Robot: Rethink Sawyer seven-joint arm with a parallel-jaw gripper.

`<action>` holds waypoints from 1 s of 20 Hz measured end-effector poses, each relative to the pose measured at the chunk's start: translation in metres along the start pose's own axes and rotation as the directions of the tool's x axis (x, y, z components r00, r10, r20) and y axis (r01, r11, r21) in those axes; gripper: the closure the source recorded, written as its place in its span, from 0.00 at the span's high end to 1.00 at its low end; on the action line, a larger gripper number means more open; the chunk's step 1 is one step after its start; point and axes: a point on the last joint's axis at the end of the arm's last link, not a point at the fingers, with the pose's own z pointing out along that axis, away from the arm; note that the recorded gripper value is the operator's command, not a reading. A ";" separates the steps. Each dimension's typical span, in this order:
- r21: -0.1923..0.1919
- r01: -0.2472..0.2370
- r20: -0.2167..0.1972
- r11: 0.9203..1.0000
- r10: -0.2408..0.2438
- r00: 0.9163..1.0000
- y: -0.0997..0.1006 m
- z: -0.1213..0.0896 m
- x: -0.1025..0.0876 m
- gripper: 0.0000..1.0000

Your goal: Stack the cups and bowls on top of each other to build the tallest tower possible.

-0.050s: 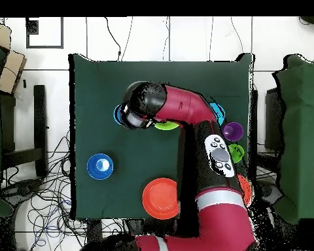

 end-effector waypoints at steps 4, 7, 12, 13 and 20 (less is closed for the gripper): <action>-0.031 -0.029 0.013 0.999 0.029 0.999 -0.016 -0.019 -0.017 0.00; -0.053 -0.055 0.023 0.997 0.056 0.998 -0.032 -0.034 -0.029 0.00; -0.090 -0.108 0.028 0.990 0.110 0.993 -0.068 -0.056 -0.048 0.00; -0.092 -0.111 0.028 0.990 0.114 0.993 -0.070 -0.057 -0.049 0.00; -0.111 -0.141 0.018 0.984 0.143 0.989 -0.092 -0.064 -0.056 0.00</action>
